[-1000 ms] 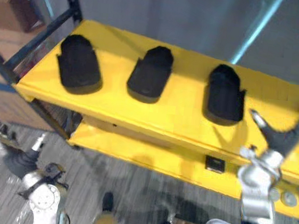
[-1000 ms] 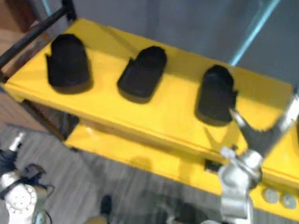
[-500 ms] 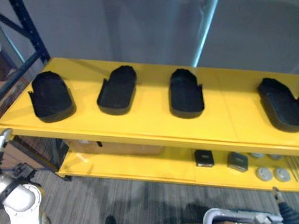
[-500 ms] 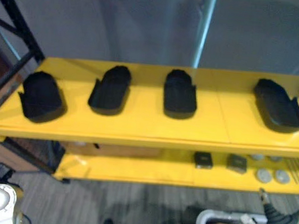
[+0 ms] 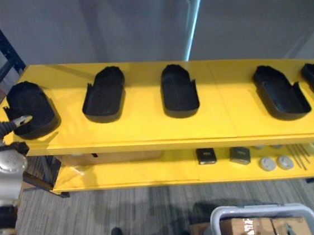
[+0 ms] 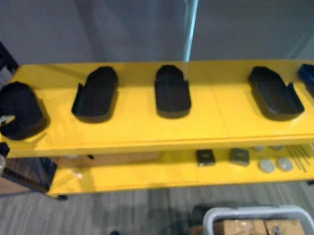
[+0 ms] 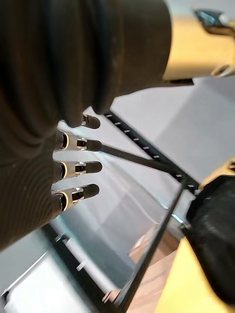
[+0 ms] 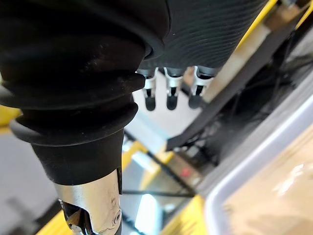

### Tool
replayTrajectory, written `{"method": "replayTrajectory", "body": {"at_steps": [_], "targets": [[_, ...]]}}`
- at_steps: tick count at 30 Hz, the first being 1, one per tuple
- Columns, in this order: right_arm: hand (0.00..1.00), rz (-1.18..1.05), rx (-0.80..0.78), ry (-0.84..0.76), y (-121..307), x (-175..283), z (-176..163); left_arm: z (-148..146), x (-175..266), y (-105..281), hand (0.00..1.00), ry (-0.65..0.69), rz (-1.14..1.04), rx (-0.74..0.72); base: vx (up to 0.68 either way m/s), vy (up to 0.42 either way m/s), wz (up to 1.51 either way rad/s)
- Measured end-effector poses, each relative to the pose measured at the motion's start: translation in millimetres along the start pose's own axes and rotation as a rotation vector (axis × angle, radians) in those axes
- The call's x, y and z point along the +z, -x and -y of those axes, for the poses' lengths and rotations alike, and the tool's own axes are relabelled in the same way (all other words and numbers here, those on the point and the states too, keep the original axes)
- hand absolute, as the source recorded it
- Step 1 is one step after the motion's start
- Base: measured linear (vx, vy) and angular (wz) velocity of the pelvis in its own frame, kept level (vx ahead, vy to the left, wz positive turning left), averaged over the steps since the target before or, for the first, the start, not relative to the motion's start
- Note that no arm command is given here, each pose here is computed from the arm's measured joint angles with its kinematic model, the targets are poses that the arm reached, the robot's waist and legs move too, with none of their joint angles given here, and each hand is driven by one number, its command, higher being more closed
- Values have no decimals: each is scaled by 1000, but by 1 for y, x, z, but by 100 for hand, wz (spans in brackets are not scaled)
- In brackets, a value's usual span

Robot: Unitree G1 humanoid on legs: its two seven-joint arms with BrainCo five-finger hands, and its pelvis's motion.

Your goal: Walk over and take plastic housings, then place them on the shelf

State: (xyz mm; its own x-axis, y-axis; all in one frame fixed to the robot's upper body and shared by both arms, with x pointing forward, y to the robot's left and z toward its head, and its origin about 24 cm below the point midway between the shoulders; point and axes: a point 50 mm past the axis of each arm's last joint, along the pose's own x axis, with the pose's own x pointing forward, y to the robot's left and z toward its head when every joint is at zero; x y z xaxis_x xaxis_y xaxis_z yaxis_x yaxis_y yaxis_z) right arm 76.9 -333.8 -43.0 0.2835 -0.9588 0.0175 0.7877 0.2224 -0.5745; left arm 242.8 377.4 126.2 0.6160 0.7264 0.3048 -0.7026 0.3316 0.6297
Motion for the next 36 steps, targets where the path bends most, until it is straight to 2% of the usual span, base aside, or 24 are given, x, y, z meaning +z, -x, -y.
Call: {"method": "replayTrajectory", "body": {"at_steps": [7, 11, 15, 20, 34, 35, 36], "targets": [[0, 2, 2, 7, -4, 1, -2, 14, 8, -19, 0, -142, -20, -184, 4, 2, -10], [0, -3, 9, 16, -6, 0, -5, 15, -6, -22, 0, -259, -118, -303, 0, 0, 0], [0, -14, -3, 4, -6, -1, -4, 14, -16, -27, 0, -286, -220, -382, 0, 0, 0], [0, -16, -4, 7, -5, -1, -4, 15, -26, -29, 0, -319, -288, -427, 0, 0, 0], [0, -3, 29, 12, -2, 1, -10, 18, -36, -29, 0, -418, -303, -557, 7, 0, 0], [0, -3, 29, 13, -2, 1, -10, 19, -37, -29, 100, -418, -306, -563, 0, 0, 0], [0, -2, 30, 13, -3, 1, -10, 19, -38, -29, 100, -418, -309, -566, 0, 0, 0]]}}
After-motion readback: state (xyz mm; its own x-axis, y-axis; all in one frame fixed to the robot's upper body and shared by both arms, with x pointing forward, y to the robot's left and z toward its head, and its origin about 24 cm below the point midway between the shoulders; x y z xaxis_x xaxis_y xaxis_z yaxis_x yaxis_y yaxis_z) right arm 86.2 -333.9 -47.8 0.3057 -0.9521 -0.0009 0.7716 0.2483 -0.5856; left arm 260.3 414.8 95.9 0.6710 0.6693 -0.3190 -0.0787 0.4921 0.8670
